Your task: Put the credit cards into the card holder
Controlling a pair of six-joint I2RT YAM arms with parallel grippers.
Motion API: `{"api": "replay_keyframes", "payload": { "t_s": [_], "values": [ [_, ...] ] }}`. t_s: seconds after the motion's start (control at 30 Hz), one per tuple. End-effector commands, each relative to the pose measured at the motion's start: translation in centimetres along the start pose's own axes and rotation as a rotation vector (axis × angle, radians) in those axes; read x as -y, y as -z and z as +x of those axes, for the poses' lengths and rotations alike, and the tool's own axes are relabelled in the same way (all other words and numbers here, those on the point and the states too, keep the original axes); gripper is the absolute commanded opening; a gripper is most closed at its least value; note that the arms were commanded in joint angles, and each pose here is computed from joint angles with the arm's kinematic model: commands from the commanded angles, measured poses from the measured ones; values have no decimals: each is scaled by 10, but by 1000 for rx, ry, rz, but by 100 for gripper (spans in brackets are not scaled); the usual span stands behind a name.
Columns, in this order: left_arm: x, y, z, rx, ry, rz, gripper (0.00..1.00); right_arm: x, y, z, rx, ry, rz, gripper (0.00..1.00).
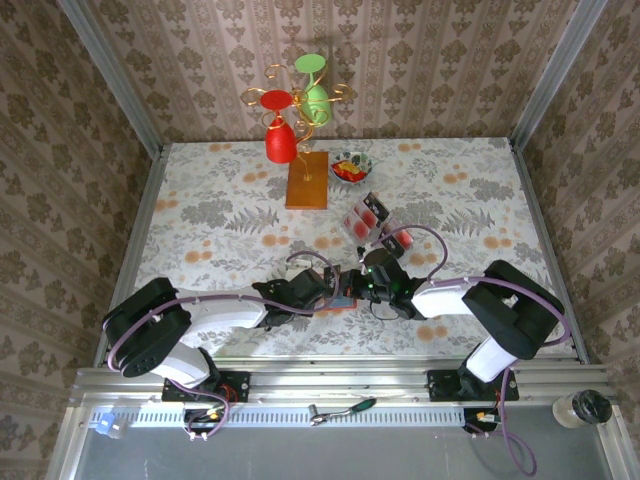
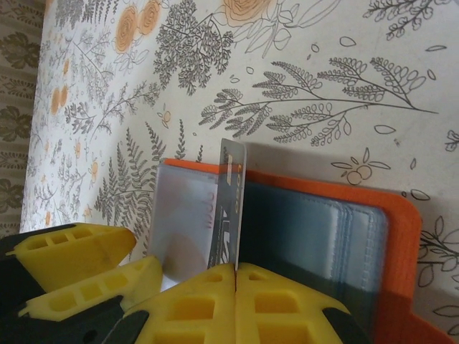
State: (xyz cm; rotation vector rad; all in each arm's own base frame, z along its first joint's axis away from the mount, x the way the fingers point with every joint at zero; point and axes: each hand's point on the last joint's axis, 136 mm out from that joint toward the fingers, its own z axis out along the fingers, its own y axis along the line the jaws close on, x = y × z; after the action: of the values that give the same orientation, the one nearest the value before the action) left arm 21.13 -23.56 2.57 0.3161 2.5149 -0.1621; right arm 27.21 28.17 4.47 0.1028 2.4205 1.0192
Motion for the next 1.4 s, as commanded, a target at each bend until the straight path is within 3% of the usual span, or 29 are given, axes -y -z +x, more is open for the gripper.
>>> {"api": "replay_keyframes", "payload": {
  "t_s": [0.0, 1.37],
  "values": [
    [-6, -2, 8, -14, -3, -28, 43, 9, 3, 12, -27, -5, 29, 0],
    [-16, -1, 15, -19, 5, -52, 43, 11, 0, 28, -83, 23, 47, 0]
  ]
}}
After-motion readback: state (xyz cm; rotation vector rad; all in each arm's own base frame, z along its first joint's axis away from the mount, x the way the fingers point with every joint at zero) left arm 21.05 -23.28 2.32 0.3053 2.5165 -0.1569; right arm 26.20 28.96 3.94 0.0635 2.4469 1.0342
